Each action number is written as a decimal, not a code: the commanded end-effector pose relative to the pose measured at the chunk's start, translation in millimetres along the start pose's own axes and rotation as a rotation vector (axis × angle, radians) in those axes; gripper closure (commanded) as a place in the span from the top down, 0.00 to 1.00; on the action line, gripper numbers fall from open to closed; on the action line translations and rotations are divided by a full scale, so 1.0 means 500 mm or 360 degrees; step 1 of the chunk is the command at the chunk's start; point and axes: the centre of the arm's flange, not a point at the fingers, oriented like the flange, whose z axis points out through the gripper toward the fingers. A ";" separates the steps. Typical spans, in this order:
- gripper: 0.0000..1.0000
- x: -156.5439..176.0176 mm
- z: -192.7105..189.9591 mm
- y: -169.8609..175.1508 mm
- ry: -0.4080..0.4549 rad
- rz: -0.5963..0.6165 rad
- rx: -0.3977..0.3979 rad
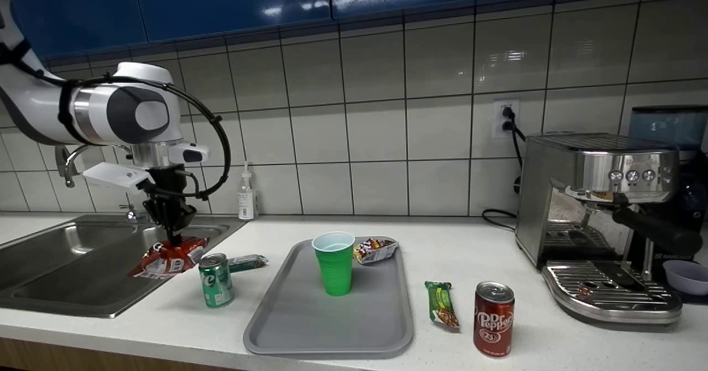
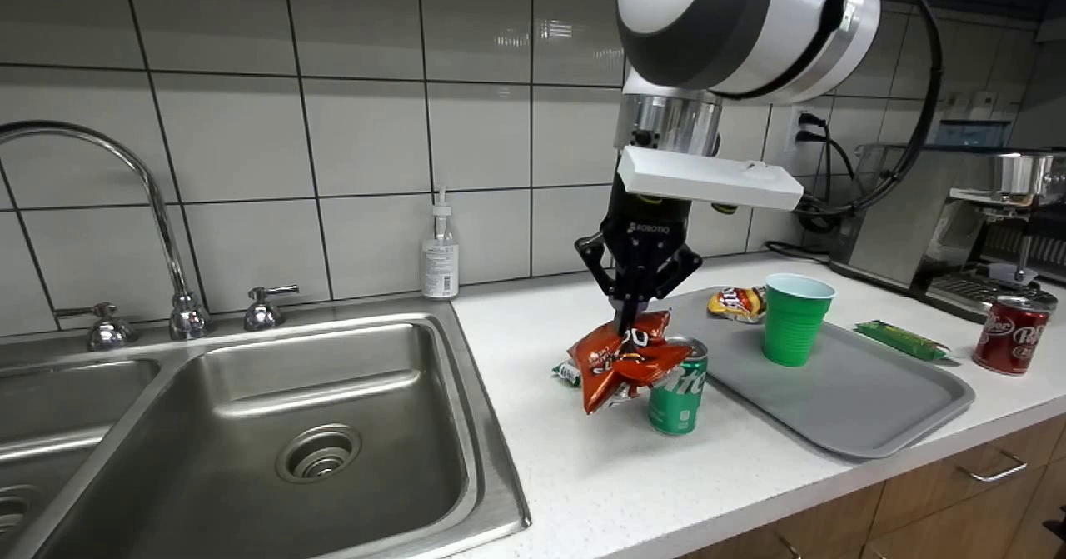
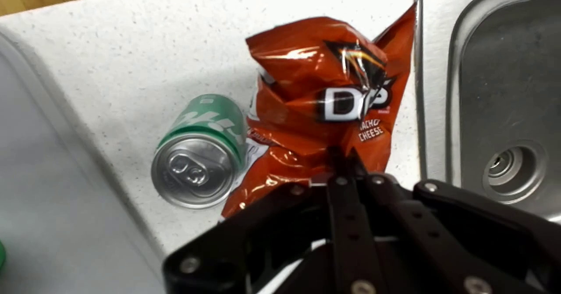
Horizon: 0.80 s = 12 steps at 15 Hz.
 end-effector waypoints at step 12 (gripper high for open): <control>0.00 0.024 0.110 -0.052 -0.0100 -0.0088 0.0084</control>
